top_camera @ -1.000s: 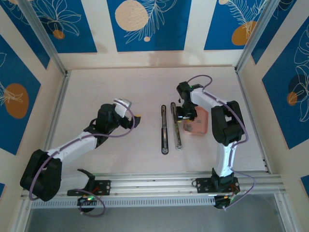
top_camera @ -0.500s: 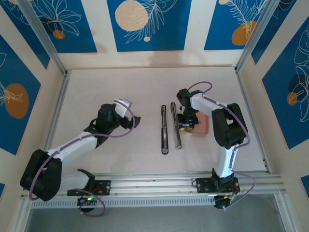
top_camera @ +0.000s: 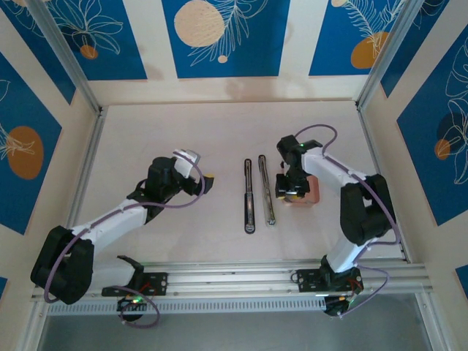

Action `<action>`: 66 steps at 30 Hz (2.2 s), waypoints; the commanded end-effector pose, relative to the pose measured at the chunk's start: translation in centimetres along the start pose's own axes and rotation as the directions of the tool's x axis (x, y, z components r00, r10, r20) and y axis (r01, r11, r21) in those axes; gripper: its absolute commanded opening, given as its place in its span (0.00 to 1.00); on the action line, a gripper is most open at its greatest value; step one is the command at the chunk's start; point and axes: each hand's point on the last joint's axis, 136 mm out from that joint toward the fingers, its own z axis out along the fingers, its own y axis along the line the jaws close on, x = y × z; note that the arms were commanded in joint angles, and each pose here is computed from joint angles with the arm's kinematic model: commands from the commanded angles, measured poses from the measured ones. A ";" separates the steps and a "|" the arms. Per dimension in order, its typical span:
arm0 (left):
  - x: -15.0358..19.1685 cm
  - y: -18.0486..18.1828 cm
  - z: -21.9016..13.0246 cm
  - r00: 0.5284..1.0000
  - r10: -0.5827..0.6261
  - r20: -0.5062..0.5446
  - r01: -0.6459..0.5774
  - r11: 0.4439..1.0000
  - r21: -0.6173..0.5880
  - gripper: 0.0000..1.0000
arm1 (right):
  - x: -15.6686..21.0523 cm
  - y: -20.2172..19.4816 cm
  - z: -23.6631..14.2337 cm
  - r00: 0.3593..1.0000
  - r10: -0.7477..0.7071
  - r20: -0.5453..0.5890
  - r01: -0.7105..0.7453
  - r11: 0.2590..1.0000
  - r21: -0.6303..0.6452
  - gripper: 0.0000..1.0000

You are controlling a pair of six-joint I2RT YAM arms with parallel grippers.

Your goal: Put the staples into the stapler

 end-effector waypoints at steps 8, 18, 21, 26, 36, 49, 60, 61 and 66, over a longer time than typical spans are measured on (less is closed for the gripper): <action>-0.9 -0.3 0.1 1.000 0.010 0.012 -0.010 0.999 0.034 1.00 | -6.4 -3.1 -2.6 0.997 0.014 0.081 -0.011 0.999 -0.034 0.38; 0.5 -0.3 2.0 0.999 -0.010 -0.034 0.012 0.999 0.051 1.00 | -9.7 -4.4 1.3 1.000 -0.006 0.005 0.006 1.000 0.016 0.33; 0.6 0.1 2.2 0.999 -0.012 -0.037 0.013 0.999 0.030 1.00 | -10.4 -4.9 2.2 1.000 0.002 -0.007 -0.002 1.000 0.026 0.33; 0.6 0.3 2.3 0.999 -0.004 -0.045 0.005 1.000 0.020 1.00 | -11.0 -5.3 3.2 1.000 0.001 -0.023 0.000 0.999 0.037 0.33; 0.8 0.3 2.8 0.998 0.000 -0.058 0.001 1.000 0.025 1.00 | -11.5 -5.3 4.7 0.999 0.007 -0.050 -0.005 1.000 0.029 0.33; 0.5 0.0 2.8 0.998 0.020 -0.066 -0.017 0.999 0.044 1.00 | -11.4 -5.4 5.5 0.999 0.029 -0.033 -0.027 0.999 0.044 0.15; -0.7 -0.6 1.6 1.000 0.006 -0.021 -0.004 0.998 0.066 1.00 | -10.6 -3.4 -1.5 0.972 0.033 0.234 -0.033 0.999 -0.005 0.15; -0.8 -0.8 1.5 1.000 0.004 -0.016 -0.003 0.997 0.072 1.00 | -10.1 -2.9 -2.1 0.965 0.026 0.262 -0.023 1.000 -0.014 0.15; -1.1 -1.4 0.8 1.000 -0.023 0.008 0.022 0.995 0.099 1.00 | -6.8 -0.1 -3.8 0.928 -0.007 0.373 0.019 0.999 -0.027 0.15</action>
